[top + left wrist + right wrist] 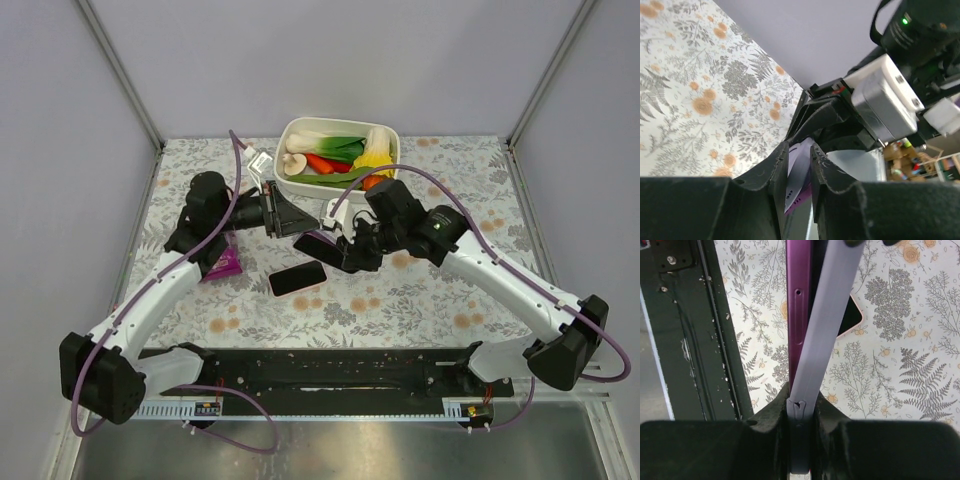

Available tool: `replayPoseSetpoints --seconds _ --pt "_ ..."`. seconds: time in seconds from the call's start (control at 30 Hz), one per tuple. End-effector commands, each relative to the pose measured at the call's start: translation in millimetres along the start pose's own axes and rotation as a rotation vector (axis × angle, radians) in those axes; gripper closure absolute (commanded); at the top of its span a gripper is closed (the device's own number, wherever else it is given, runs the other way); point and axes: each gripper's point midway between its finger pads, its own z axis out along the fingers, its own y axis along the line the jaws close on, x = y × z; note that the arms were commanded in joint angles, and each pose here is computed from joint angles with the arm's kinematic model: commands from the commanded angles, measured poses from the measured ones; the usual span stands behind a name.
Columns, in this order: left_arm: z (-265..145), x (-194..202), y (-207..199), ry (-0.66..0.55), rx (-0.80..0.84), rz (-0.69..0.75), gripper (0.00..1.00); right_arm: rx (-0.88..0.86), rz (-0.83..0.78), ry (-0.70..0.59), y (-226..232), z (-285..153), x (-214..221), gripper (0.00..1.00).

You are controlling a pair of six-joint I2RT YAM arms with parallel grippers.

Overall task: Take the phone out of the phone case
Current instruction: Remove the phone case from the phone.

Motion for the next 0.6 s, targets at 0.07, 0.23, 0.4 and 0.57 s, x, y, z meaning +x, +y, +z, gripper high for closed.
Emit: replayPoseSetpoints --seconds 0.07,0.23,0.4,0.57 --pt "0 21 13 0.112 -0.039 0.200 0.91 -0.099 -0.094 -0.362 9 -41 -96 1.00" --pt "-5 37 10 0.165 0.004 0.271 0.87 -0.137 -0.052 -0.387 11 -43 -97 1.00" --pt "-13 45 -1 0.206 0.055 0.336 0.69 -0.154 -0.007 -0.409 6 -45 -97 1.00" --pt "-19 56 -3 0.246 0.081 0.366 0.56 -0.169 0.026 -0.427 3 -46 -96 1.00"
